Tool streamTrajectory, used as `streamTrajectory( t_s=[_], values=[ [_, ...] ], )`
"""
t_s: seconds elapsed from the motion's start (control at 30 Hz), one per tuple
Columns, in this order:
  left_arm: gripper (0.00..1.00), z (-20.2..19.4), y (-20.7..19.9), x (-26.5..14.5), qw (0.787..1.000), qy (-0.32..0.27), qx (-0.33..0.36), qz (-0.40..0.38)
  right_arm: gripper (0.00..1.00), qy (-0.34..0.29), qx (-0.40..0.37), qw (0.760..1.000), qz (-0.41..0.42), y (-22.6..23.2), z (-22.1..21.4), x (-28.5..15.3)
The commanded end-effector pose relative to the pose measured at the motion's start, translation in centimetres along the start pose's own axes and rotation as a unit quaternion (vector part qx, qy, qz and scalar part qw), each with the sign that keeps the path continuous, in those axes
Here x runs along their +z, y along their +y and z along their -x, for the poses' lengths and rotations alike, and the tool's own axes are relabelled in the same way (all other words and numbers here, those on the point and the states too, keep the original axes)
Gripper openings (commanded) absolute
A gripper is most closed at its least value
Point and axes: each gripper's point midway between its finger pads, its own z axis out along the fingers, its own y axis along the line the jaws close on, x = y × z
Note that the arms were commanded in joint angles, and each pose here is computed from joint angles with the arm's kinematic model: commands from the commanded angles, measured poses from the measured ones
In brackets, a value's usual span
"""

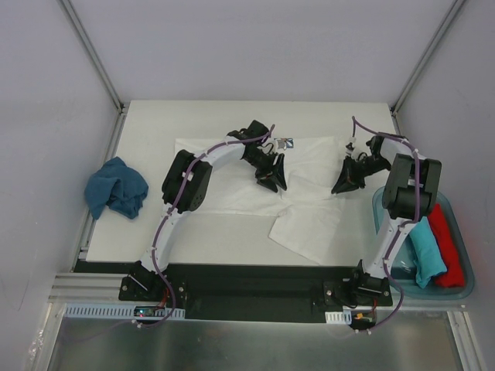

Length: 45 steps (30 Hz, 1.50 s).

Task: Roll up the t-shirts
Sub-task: Fold the T-shirt at the center of the board.

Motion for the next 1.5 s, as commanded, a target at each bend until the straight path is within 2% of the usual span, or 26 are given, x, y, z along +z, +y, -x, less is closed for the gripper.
streamTrajectory(
  t_s=[0.0,0.17,0.33,0.67,0.8,0.93,1.13,1.3,1.47],
  values=[
    [0.50,-0.8,-0.6,0.7,1.000,0.010,-0.005,-0.001,0.01,-0.018,0.021,0.997,0.076,3.9,0.8,-1.4],
    [0.52,-2.1,-1.1,1.5,1.000,0.027,-0.010,-0.004,0.01,-0.015,0.072,0.987,0.145,6.3,-0.2,-1.2],
    [0.46,-2.9,-0.7,2.7,0.999,0.045,-0.028,-0.012,0.01,-0.005,0.104,0.981,0.163,6.3,-0.9,-0.4],
    [0.30,-2.5,-0.4,3.0,0.999,0.038,-0.021,-0.005,0.01,-0.013,0.098,0.982,0.159,5.9,0.1,-0.6],
    [0.21,-2.4,-0.5,2.9,0.999,0.036,-0.019,-0.006,0.01,-0.010,0.099,0.984,0.151,5.6,-0.5,-0.5],
    [0.00,-2.1,-0.7,2.7,0.999,0.033,-0.011,-0.012,0.01,-0.004,0.094,0.986,0.138,5.3,-1.2,-0.5],
    [0.00,-2.6,-1.7,1.6,0.998,0.042,-0.007,-0.041,0.01,-0.005,0.081,0.989,0.127,5.3,-1.8,-1.0],
    [0.00,-3.6,-2.6,-1.1,0.997,0.041,-0.020,-0.059,0.01,-0.006,0.075,0.989,0.130,6.2,-2.7,-2.1],
    [0.00,-3.9,-3.1,-2.1,0.997,0.036,-0.009,-0.065,0.01,0.012,0.087,0.988,0.130,6.1,-4.2,-1.8]
  ],
)
